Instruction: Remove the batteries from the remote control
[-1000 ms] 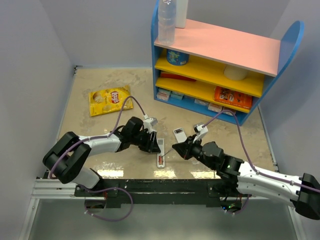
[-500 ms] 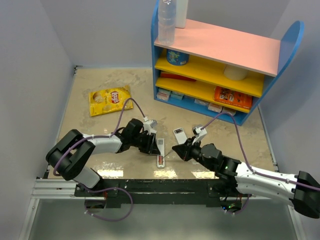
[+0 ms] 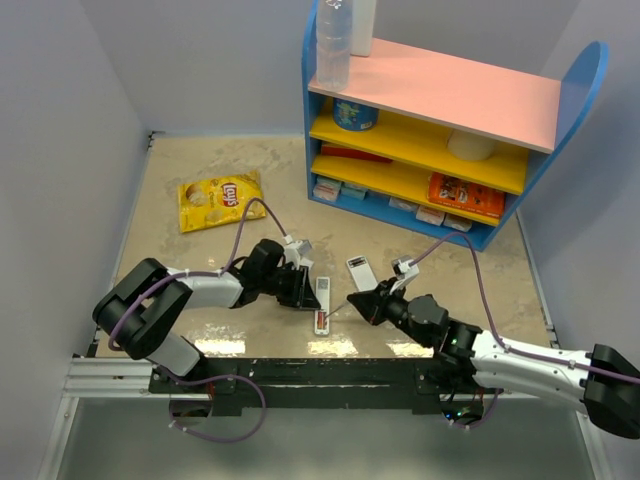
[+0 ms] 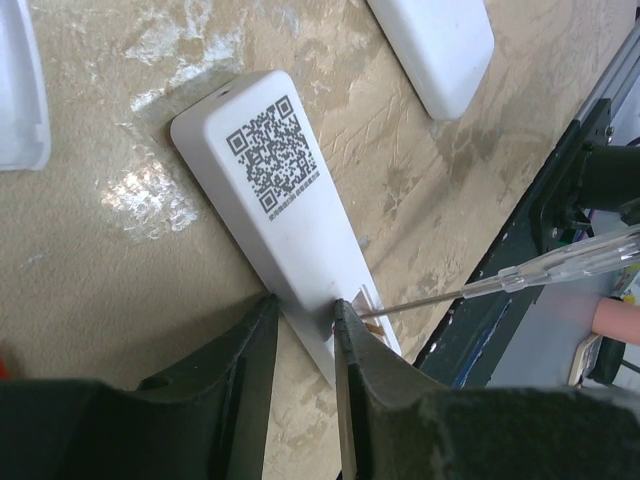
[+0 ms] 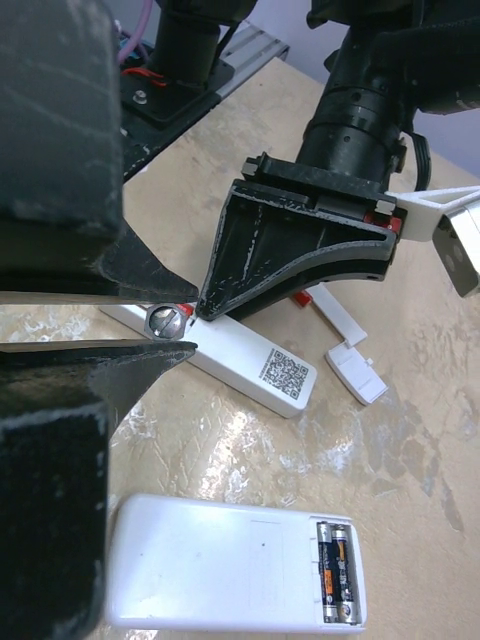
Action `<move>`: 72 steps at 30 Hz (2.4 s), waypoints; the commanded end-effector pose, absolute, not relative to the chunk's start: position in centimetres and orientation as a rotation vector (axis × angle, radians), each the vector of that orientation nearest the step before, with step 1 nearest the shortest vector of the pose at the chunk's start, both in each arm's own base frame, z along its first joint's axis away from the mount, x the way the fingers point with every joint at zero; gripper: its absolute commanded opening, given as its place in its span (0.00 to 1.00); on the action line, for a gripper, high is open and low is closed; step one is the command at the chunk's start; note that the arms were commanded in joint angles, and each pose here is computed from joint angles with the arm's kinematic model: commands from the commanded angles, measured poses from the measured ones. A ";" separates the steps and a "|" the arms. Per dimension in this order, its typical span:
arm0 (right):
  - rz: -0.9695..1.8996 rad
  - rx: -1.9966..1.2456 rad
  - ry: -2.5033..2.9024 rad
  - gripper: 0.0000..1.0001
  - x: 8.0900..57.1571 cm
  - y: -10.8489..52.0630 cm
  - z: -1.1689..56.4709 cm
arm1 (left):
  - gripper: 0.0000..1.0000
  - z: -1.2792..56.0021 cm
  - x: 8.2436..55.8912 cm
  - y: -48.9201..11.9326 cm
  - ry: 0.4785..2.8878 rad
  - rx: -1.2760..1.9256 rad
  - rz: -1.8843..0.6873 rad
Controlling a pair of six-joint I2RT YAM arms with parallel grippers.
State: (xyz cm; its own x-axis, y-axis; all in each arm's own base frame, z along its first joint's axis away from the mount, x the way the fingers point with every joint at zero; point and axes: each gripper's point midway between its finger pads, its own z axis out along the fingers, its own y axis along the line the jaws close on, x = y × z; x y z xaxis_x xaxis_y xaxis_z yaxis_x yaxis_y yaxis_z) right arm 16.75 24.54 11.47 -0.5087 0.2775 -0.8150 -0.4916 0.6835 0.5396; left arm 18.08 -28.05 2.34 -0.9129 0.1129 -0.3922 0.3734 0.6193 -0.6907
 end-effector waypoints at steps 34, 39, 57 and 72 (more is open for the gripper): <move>1.035 0.023 1.818 0.00 16.9 23.0 10.1 | 0.29 0.9 17.0 -27.5 2.556 0.301 -1.209; 1.034 0.053 1.815 0.00 16.9 22.4 9.8 | 0.28 0.8 16.9 -27.5 2.559 0.300 -1.211; 0.984 -0.039 1.856 0.00 17.1 23.6 11.9 | 0.28 1.2 17.2 -27.7 2.549 0.301 -1.213; 1.021 -0.030 1.868 0.00 16.9 24.2 10.6 | 0.28 1.1 17.1 -27.9 2.553 0.296 -1.222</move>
State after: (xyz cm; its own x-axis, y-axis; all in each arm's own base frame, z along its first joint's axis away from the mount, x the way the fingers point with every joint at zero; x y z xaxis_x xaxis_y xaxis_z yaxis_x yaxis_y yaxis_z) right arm 17.10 24.15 10.91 -0.5232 0.3812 -0.7622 -0.4239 0.6595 0.6208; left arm 17.90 -28.01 2.26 -0.9286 0.0366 -0.3692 0.3158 0.6004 -0.7347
